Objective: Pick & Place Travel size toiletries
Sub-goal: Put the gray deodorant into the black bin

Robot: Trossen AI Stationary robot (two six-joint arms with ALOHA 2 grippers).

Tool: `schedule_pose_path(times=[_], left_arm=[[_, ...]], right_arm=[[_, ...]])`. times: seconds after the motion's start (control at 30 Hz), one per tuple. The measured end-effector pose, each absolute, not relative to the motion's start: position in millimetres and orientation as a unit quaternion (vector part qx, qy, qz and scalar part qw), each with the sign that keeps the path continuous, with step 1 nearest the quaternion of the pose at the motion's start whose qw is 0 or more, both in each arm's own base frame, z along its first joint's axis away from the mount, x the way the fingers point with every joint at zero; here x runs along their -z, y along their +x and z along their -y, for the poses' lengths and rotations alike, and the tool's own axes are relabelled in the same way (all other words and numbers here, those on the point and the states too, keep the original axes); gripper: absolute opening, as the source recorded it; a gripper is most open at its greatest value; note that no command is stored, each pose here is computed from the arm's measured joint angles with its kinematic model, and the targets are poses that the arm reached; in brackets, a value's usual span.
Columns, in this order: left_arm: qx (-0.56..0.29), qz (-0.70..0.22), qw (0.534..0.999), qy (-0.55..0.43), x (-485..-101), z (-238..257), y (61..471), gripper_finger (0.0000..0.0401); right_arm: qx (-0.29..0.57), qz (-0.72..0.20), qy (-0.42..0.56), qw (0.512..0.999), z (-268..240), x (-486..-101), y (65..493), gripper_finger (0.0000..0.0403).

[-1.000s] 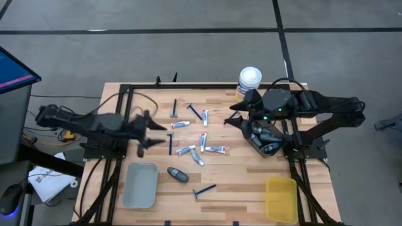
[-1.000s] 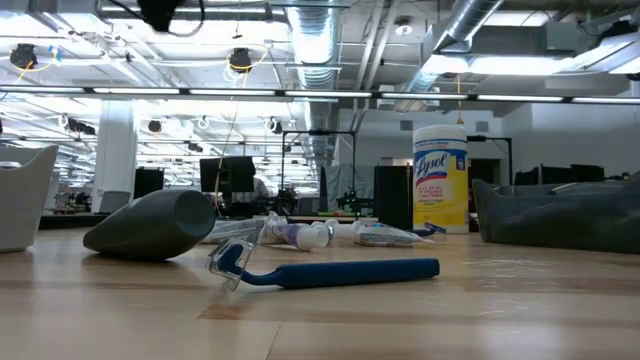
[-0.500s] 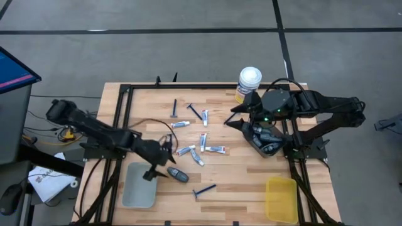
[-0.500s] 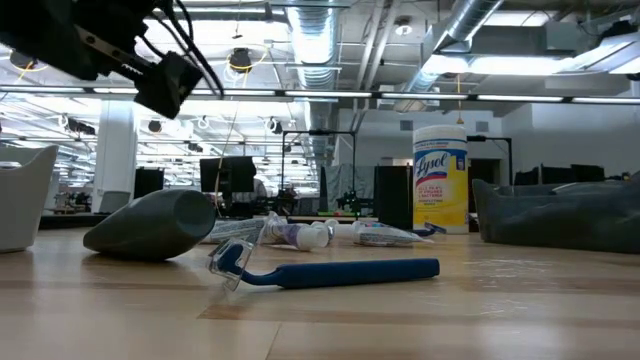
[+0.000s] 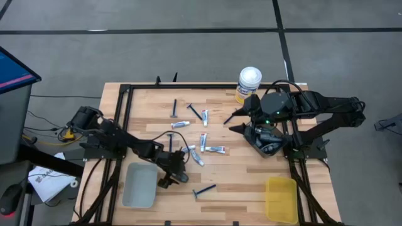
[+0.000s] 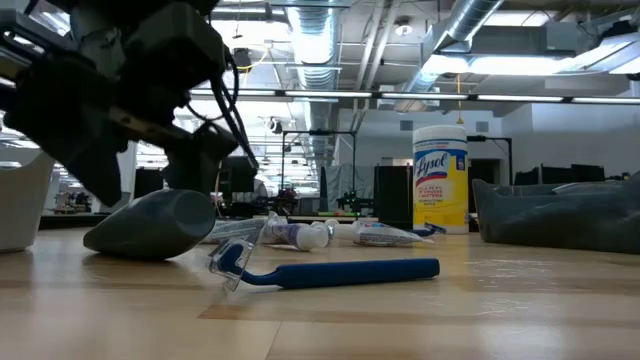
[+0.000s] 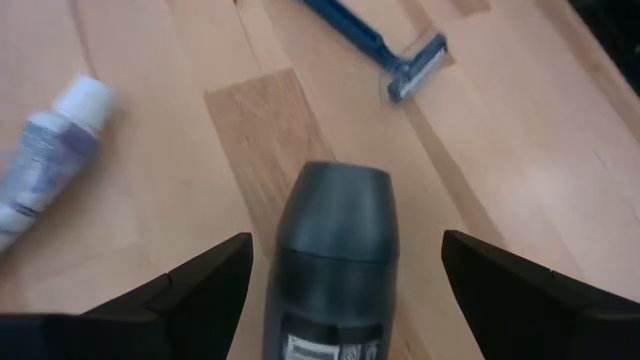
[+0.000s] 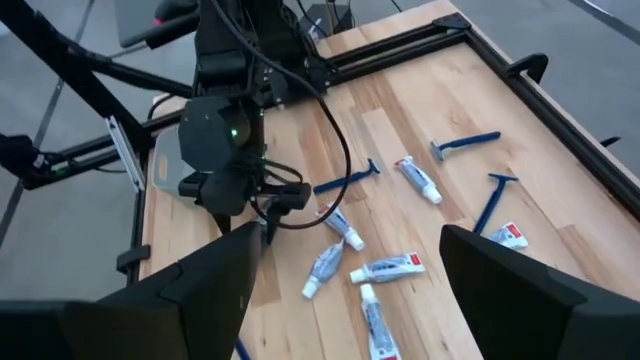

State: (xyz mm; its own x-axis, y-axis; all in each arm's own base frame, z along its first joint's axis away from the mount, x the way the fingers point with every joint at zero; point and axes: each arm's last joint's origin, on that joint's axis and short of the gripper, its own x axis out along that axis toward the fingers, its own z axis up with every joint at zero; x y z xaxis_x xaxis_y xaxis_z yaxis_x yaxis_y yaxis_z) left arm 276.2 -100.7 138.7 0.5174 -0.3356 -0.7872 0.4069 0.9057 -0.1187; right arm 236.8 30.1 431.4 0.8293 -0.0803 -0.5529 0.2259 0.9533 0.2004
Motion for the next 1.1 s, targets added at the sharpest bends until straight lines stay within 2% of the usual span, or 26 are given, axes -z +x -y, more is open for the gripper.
schedule_pose_path(times=[0.17,0.4,0.7,1.1], left_arm=[[0.214,-0.458,0.862,0.043,-130,101,278,0.0313],[0.223,-0.476,0.847,0.079,-113,103,279,0.0282],[0.211,-0.470,0.850,0.114,-113,100,280,0.0204],[0.223,-0.463,0.848,0.132,-115,96,280,0.0203]], right_arm=[[0.082,-0.299,0.122,0.943,-30,-428,235,0.0301],[0.083,-0.301,0.122,0.942,-30,-428,234,0.0301],[0.089,-0.297,0.142,0.940,-30,-428,235,0.0301],[0.086,-0.276,0.148,0.946,-30,-432,237,0.0301]])
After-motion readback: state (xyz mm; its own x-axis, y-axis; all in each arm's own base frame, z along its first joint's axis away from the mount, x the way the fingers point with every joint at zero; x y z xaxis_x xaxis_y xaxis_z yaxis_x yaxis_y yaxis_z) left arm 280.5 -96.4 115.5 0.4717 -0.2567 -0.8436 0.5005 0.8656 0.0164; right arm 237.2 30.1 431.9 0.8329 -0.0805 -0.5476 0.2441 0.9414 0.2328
